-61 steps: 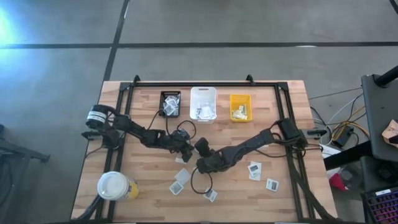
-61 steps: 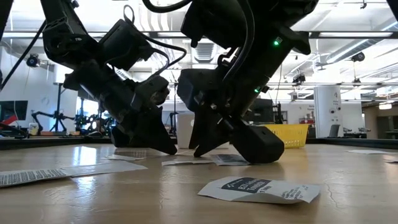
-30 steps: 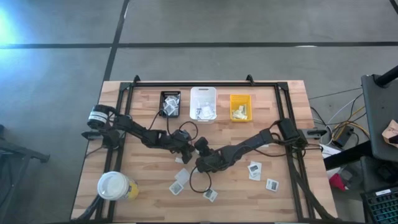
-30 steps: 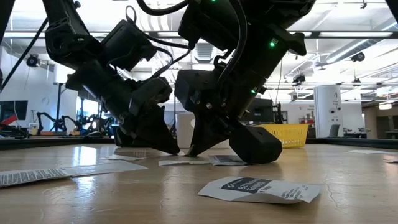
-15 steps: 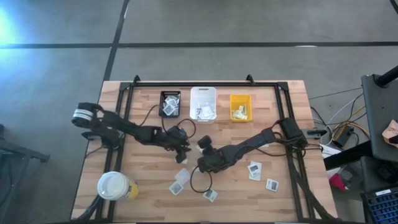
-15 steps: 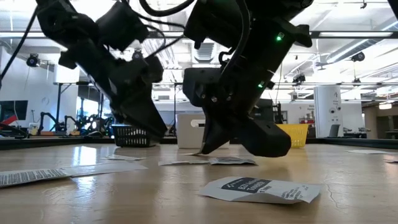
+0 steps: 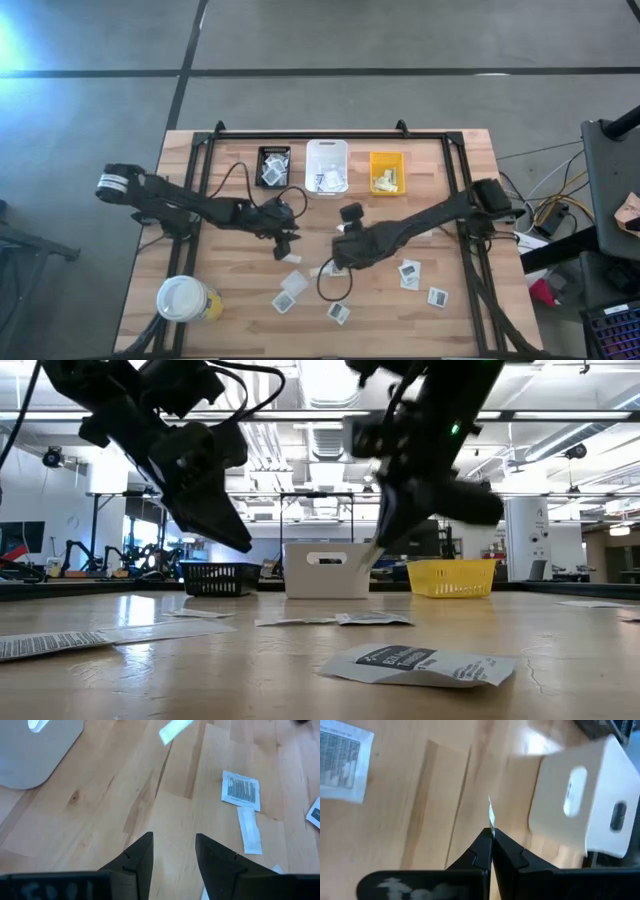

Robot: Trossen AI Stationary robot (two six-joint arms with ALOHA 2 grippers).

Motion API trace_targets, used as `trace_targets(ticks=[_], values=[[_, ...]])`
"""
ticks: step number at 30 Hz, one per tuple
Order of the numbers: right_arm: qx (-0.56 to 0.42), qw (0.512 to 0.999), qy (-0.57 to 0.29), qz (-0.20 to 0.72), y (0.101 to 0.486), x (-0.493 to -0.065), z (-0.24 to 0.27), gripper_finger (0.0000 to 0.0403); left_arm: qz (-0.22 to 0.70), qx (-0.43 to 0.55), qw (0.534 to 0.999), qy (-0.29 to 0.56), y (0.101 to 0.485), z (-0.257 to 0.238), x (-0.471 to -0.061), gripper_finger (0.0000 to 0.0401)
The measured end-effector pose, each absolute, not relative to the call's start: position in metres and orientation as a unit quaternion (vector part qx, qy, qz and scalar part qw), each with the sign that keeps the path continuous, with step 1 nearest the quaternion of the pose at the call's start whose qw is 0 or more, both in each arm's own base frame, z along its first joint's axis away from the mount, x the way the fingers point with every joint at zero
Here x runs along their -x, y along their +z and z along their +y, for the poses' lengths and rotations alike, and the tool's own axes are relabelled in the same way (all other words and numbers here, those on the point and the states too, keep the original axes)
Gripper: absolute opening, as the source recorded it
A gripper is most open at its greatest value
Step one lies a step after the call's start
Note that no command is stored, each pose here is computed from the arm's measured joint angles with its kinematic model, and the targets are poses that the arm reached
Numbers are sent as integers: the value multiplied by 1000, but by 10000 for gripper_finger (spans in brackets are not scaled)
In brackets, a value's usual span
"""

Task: Pick & Place First Aid Supplies
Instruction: Put the green bandage into the yellow basket

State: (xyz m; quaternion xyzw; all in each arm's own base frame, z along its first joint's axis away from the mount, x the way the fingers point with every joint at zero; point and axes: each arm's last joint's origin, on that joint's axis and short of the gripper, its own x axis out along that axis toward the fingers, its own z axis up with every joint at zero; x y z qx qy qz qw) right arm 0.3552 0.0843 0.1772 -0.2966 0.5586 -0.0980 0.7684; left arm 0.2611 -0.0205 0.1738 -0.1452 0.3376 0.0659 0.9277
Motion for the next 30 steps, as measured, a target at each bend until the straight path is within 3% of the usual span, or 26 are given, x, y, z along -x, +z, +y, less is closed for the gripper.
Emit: trace_targets(ticks=[12,21,30], values=[[173,822,-176,514,220,-289,49,8,346,141,925,68,174,-20,-259,143],[47,860,-276,426,242,-233,21,8,345,140,926,69,174,-20,-259,143],[-61,867,-391,302,229,-213,-15,8,344,140,926,69,174,-20,-259,143]])
